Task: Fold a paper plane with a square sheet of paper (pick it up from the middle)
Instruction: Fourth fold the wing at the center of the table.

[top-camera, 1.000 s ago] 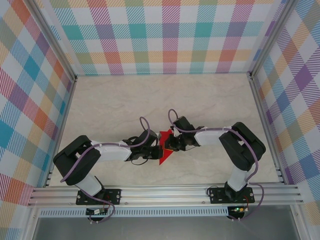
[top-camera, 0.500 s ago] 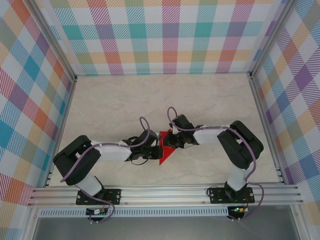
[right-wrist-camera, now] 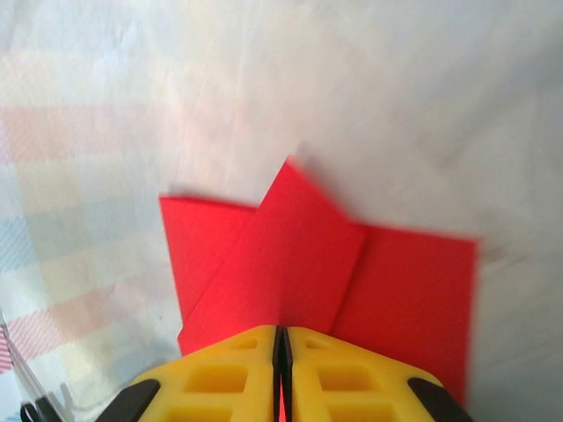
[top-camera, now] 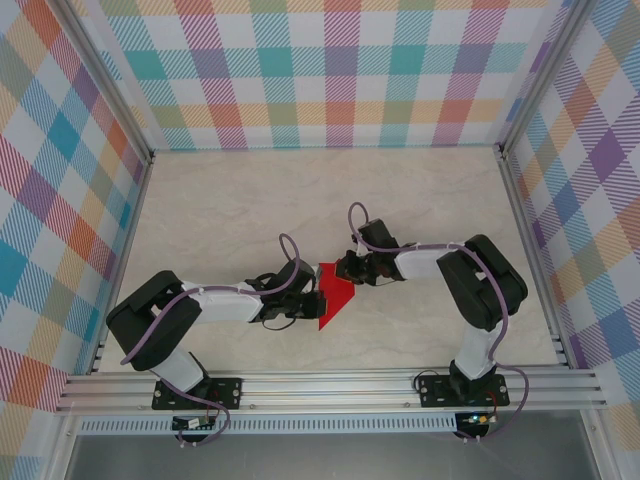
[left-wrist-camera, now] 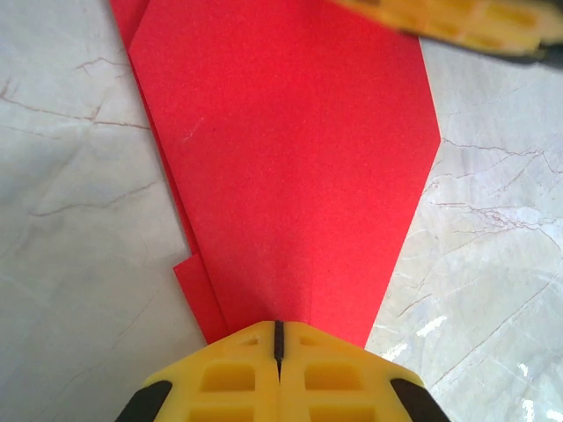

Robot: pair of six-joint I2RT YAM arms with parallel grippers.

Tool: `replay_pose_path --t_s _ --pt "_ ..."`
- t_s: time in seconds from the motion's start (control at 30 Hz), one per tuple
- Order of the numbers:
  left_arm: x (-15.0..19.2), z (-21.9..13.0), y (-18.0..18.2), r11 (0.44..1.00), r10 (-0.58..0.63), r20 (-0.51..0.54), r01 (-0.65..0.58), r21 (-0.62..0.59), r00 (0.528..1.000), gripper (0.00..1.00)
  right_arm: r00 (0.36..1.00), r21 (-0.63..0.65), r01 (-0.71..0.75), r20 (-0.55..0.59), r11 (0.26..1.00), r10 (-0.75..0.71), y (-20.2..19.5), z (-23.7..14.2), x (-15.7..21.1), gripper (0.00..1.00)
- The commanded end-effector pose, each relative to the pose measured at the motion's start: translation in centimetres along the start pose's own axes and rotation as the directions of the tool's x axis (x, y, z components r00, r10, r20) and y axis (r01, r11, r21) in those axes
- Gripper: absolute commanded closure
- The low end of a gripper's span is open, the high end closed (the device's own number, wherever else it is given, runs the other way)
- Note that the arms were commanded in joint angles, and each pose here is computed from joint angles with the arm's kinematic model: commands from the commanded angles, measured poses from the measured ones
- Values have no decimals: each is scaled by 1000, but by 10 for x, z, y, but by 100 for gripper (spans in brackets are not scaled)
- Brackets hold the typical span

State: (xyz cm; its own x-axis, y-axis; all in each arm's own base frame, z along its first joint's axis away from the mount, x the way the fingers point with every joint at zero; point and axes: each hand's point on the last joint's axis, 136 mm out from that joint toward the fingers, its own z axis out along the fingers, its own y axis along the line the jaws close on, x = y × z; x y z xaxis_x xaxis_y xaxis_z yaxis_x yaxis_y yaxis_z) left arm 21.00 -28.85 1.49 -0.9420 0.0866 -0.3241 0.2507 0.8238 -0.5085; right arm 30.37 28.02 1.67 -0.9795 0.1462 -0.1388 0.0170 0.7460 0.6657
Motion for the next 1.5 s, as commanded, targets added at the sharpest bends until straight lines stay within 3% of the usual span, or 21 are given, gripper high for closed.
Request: replay_pose_path --t_s 0.0,0.23,0.47,0.63,0.83,0.97,1.3,1.47 --pt "84 0 71 972 -87 -272 22 -235 958 98 997 102 23 75 995 -31 -22 2 -27 87" --pt "85 0 71 972 -87 -275 21 -233 958 99 995 110 13 102 994 -24 -29 -1 -51 87" --pt "84 -1 69 974 -78 -276 14 -226 958 98 989 50 74 126 996 -80 7 -29 -66 85" --pt "83 -2 67 976 -64 -278 2 -216 959 98 993 -61 80 87 995 -75 30 -39 -46 82" --pt "80 -4 61 982 -46 -275 -7 -191 960 98 996 -180 67 -49 981 -77 52 -27 0 85" --pt "74 -6 54 984 -43 -270 -6 -179 962 98 992 -133 21 -121 991 -37 39 -6 20 87" --pt "48 -10 32 990 -47 -219 17 -138 975 94 987 20 -45 -156 999 47 -10 13 37 89" --pt "7 -36 -1 994 -102 -92 99 -37 991 77 986 54 -52 -156 997 60 -19 14 39 90"
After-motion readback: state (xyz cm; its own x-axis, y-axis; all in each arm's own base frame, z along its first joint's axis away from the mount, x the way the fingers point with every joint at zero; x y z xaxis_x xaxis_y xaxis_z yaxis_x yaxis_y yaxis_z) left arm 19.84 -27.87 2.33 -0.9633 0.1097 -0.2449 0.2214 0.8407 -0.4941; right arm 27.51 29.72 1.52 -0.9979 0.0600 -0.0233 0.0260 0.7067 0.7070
